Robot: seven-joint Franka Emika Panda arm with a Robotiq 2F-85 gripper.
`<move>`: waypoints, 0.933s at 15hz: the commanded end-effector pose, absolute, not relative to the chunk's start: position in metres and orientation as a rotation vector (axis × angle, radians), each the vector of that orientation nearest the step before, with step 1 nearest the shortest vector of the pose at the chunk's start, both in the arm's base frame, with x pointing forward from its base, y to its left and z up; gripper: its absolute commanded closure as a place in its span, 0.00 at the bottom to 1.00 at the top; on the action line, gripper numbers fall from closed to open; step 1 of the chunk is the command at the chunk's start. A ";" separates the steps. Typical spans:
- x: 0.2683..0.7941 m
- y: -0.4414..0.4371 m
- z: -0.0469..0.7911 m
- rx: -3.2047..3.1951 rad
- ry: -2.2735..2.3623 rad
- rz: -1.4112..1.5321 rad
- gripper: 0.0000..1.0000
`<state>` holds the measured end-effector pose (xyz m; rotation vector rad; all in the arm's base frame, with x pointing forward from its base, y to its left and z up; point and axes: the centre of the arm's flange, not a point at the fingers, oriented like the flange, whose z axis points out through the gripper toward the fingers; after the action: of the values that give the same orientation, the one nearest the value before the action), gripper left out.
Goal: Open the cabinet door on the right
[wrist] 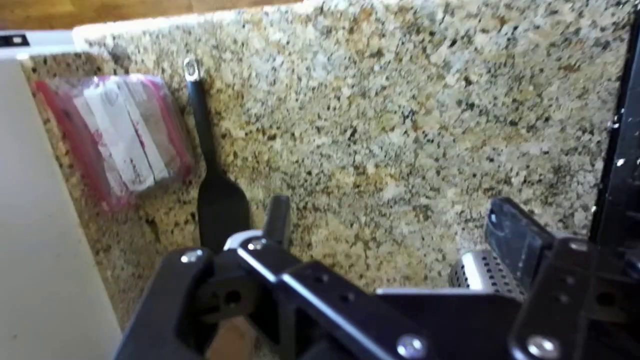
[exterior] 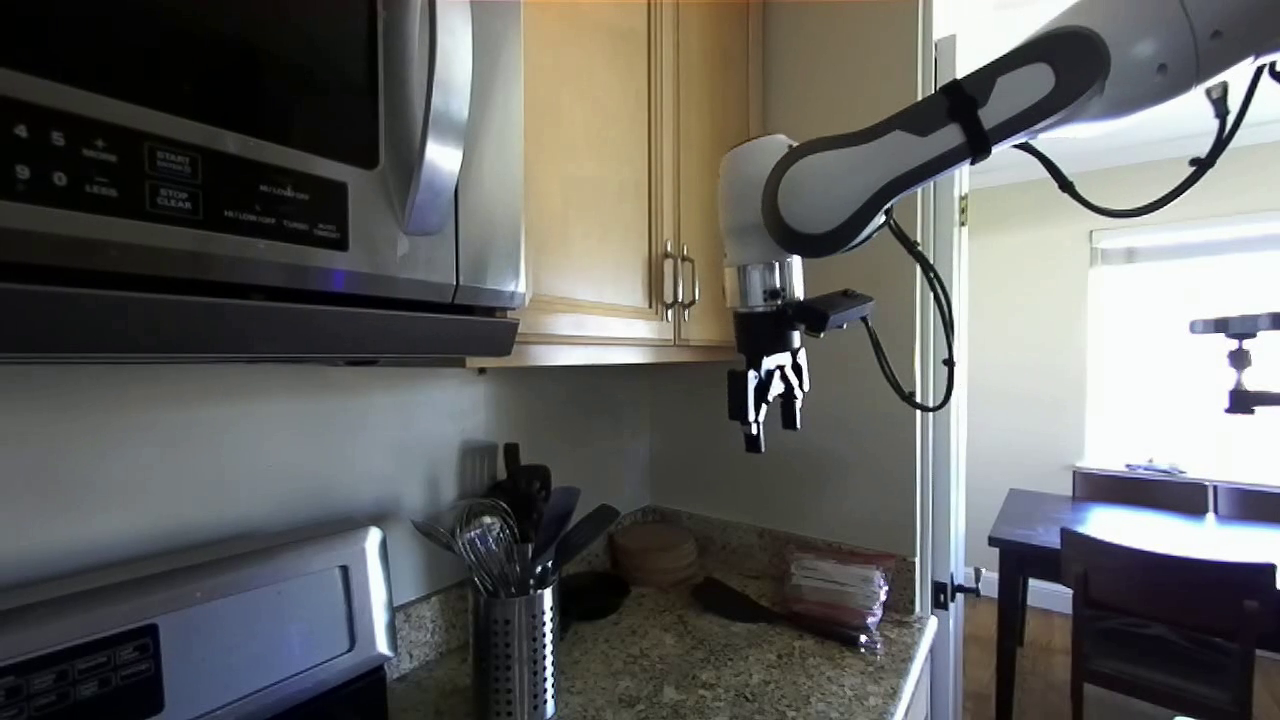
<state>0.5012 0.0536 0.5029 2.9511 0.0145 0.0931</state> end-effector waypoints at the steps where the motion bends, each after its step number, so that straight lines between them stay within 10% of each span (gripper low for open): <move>1: 0.492 0.027 0.527 2.947 0.061 0.374 0.00; 14: 0.500 0.021 0.556 2.946 -0.004 0.534 0.00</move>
<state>0.5005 0.0211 0.5555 2.9458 -0.0039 0.5337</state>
